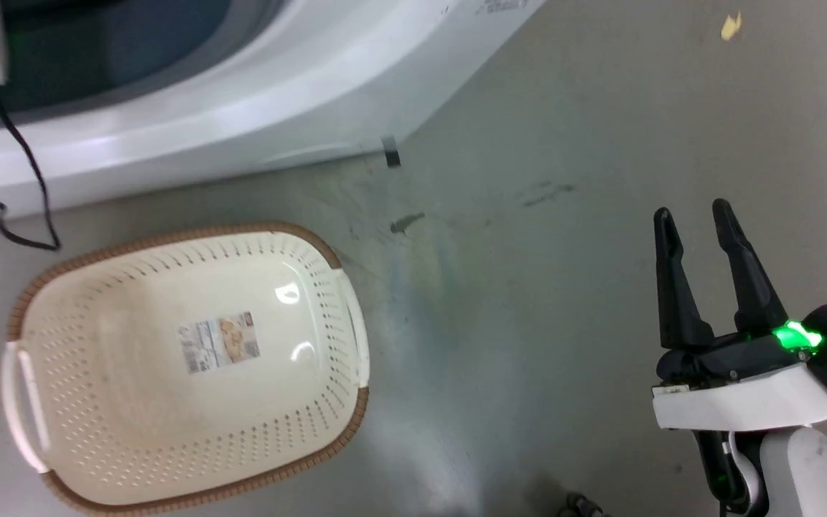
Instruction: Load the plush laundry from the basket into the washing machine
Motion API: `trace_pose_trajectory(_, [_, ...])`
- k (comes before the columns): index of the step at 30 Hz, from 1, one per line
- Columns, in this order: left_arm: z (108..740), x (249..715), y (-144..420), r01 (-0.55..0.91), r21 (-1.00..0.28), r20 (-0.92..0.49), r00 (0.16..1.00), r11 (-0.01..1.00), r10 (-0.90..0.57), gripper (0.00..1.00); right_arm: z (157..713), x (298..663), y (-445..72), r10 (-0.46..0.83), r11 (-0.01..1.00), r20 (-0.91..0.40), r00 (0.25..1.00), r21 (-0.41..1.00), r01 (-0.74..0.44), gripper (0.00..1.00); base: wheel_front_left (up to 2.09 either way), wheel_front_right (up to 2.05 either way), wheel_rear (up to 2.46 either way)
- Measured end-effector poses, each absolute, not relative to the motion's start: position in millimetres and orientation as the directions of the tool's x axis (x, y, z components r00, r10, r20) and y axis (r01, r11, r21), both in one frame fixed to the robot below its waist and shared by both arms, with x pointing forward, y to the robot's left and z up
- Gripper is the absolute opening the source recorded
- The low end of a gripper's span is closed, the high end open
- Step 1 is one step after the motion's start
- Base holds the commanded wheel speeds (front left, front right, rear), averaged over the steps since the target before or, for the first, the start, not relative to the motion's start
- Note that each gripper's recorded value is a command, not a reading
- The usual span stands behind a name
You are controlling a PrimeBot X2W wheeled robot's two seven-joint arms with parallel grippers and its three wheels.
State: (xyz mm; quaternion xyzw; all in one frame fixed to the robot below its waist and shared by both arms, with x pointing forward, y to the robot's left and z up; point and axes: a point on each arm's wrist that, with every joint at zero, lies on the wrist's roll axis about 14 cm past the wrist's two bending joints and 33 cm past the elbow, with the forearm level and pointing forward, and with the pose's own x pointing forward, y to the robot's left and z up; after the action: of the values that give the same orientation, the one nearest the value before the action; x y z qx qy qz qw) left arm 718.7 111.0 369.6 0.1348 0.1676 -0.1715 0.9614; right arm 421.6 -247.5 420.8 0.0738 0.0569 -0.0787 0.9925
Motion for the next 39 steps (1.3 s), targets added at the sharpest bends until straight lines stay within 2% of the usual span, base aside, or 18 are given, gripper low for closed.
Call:
trace_pose_trajectory(5, [390,694,104,0.393,0.192,-0.302,0.895,0.899,-0.327,1.0,445,421,-247,-0.142,0.981,-0.061,0.988,0.123,0.148,1.0,0.0,0.0,0.0])
trace_pose_trajectory(9, [407,659,96,0.396,0.136,-0.227,0.905,0.908,-0.361,1.0,468,415,-244,-0.132,0.986,-0.003,0.991,0.107,0.132,1.0,0.0,0.0,0.0])
trace_pose_trajectory(16, [454,597,105,0.351,0.062,-0.104,0.933,0.934,-0.343,1.0,497,394,-230,-0.095,0.992,0.065,0.993,0.095,0.088,1.0,0.0,0.0,0.0])
trace_pose_trajectory(21, [505,548,118,0.301,0.015,0.04,0.953,0.953,-0.302,1.0,518,384,-214,-0.048,0.995,0.125,0.991,0.096,0.036,1.0,0.0,0.0,0.0])
trace_pose_trajectory(23, [525,511,131,0.264,0.001,0.106,0.959,0.964,-0.263,1.0,527,379,-202,-0.014,0.995,0.153,0.988,0.097,-0.001,1.0,0.0,0.0,0.0])
trace_pose_trajectory(32, [528,411,154,0.138,-0.033,0.134,0.982,0.99,-0.132,1.0,547,370,-173,0.071,0.989,0.215,0.974,0.111,-0.096,1.0,0.0,0.0,0.0])
trace_pose_trajectory(39, [513,377,153,0.106,-0.026,0.093,0.99,0.994,-0.103,1.0,550,363,-165,0.092,0.986,0.222,0.971,0.116,-0.12,1.0,0.0,0.0,0.0])
